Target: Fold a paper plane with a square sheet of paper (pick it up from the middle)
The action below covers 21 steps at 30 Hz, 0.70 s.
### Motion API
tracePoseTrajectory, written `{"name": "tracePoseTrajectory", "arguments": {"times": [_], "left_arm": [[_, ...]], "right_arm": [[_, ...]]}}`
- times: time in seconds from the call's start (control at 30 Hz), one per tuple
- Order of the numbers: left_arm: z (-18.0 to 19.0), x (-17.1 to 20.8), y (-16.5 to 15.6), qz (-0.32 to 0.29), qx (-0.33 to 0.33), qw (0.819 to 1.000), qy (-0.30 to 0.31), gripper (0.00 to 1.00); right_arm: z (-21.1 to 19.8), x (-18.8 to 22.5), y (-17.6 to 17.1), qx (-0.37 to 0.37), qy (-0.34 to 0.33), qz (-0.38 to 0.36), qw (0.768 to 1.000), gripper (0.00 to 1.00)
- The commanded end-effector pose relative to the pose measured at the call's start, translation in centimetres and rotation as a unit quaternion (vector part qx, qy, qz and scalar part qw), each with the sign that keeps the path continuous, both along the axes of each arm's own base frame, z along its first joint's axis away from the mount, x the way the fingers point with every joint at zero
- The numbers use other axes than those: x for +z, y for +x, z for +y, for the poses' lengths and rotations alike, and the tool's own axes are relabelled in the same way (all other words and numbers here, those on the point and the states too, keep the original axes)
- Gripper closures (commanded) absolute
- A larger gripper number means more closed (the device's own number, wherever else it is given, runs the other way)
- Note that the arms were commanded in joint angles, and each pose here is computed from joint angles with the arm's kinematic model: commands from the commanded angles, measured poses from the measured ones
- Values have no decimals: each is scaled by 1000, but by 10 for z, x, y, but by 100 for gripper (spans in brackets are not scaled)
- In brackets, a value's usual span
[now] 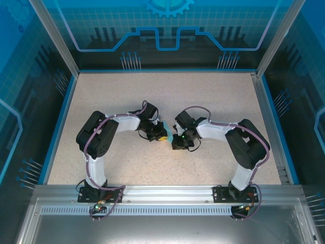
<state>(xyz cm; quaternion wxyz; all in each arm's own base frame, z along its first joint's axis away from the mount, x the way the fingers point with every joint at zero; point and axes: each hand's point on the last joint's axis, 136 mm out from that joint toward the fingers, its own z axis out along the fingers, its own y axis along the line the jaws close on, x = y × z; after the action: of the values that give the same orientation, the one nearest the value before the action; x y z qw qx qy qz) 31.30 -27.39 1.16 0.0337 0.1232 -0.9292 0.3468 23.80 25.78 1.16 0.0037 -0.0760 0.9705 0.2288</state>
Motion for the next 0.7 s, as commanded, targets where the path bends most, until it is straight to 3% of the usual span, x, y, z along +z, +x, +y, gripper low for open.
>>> {"name": "tracePoseTrajectory", "arguments": {"times": [0.0, 0.33, 0.5, 0.67], "left_arm": [[37, -51, -20, 52, 15, 993, 106, 93], [37, -52, -20, 52, 14, 993, 108, 93], [36, -51, -19, 52, 13, 993, 106, 93], [36, -50, -19, 52, 13, 993, 105, 93]], "right_arm": [[-21, -12, -19, -13, -17, 42, 999, 87], [-40, 1, -19, -42, -2, 26, 999, 86], [-10, 38, 2, -15, 48, -49, 998, 84], [16, 33, 17, -3, 68, -43, 997, 85]]}}
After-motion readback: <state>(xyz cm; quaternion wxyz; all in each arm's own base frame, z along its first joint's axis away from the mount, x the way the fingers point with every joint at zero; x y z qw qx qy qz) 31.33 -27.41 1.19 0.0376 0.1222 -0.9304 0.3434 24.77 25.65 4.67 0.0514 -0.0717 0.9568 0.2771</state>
